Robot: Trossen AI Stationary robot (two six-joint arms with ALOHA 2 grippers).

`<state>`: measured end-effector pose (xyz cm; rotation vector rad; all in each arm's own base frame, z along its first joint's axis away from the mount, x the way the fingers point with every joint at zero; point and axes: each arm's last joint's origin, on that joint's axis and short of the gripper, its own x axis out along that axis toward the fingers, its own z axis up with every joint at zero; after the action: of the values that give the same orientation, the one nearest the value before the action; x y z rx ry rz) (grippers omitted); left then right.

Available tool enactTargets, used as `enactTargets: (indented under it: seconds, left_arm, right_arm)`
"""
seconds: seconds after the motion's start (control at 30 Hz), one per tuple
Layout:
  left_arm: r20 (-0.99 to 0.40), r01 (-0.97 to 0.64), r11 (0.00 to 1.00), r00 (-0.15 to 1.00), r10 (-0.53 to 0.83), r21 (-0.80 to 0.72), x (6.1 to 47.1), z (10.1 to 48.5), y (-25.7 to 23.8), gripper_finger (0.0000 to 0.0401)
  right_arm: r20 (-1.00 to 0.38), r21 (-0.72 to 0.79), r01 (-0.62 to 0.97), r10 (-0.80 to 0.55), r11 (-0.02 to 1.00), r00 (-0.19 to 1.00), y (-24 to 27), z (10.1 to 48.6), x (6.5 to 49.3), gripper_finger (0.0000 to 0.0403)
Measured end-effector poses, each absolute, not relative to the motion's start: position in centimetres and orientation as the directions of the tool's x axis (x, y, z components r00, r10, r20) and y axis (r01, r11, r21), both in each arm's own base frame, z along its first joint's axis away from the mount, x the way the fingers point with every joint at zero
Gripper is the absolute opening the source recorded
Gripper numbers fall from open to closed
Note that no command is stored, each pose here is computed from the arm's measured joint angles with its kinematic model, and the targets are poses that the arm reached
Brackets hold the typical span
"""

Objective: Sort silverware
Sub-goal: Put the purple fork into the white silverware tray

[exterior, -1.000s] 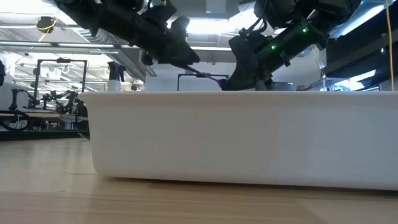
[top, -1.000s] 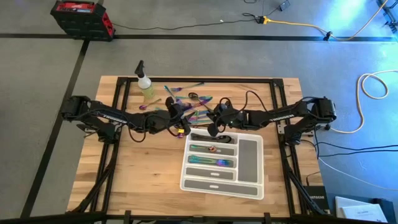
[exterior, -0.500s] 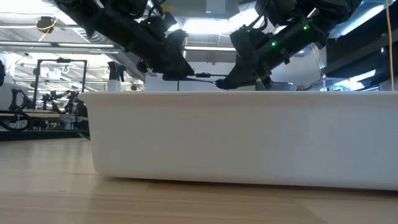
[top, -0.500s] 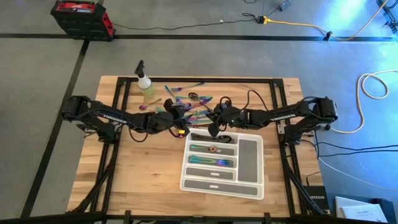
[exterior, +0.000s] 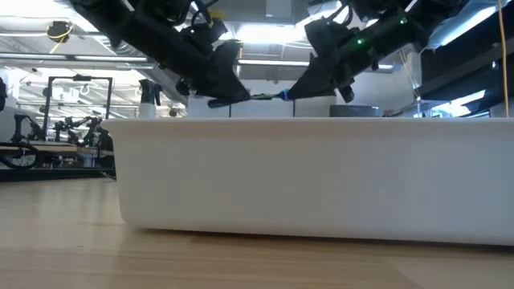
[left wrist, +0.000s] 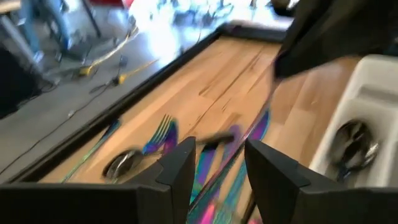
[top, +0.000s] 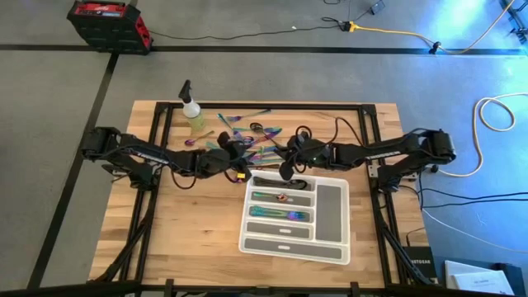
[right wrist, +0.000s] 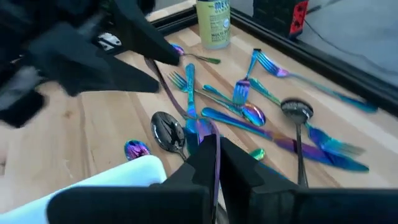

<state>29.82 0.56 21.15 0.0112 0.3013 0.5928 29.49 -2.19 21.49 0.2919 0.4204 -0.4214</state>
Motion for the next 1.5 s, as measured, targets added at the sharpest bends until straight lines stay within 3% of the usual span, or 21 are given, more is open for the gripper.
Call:
enactTargets:
  seconds: [0.2,0.37,0.53,0.73,1.07,1.33,1.5]
  left_arm:
    - [-0.152,-0.518,0.850,0.836,0.527,0.097,29.9,22.8,-1.3,0.0125]
    - [-0.118,-0.557,0.815,0.809,0.576,0.158,29.4,23.5,-2.6,0.0125]
    - [-0.109,-0.601,0.734,0.745,0.658,0.316,28.7,23.4,-4.7,0.0125]
    - [-0.084,-0.637,0.661,0.692,0.717,0.398,27.7,23.3,-7.2,0.0125]
    - [-0.097,-0.601,0.708,0.733,0.673,0.372,26.0,21.7,-9.7,0.0125]
    - [-0.104,-0.523,0.748,0.787,0.608,0.409,24.9,21.3,-11.8,0.0125]
    - [-0.109,-0.503,0.758,0.800,0.590,0.416,24.5,21.2,-12.4,0.0125]
  right_arm:
    - [-0.495,0.193,0.494,-0.351,0.848,0.795,-2.4,22.1,28.3,0.0000]
    - [-0.575,0.310,0.546,-0.304,0.778,0.760,-1.5,22.5,26.6,0.0000]
    - [-0.613,0.416,0.518,-0.191,0.747,0.767,2.5,22.5,25.9,0.0000]
    - [-0.543,0.561,0.522,-0.190,0.642,0.818,8.6,22.8,24.6,0.0000]
    - [-0.450,0.701,0.503,-0.233,0.506,0.862,16.8,20.1,22.0,0.0000]
    - [-0.457,0.751,0.506,-0.219,0.424,0.862,19.0,15.9,23.7,0.0000]
    - [-0.505,0.734,0.535,-0.192,0.419,0.842,20.7,16.0,25.4,0.0000]
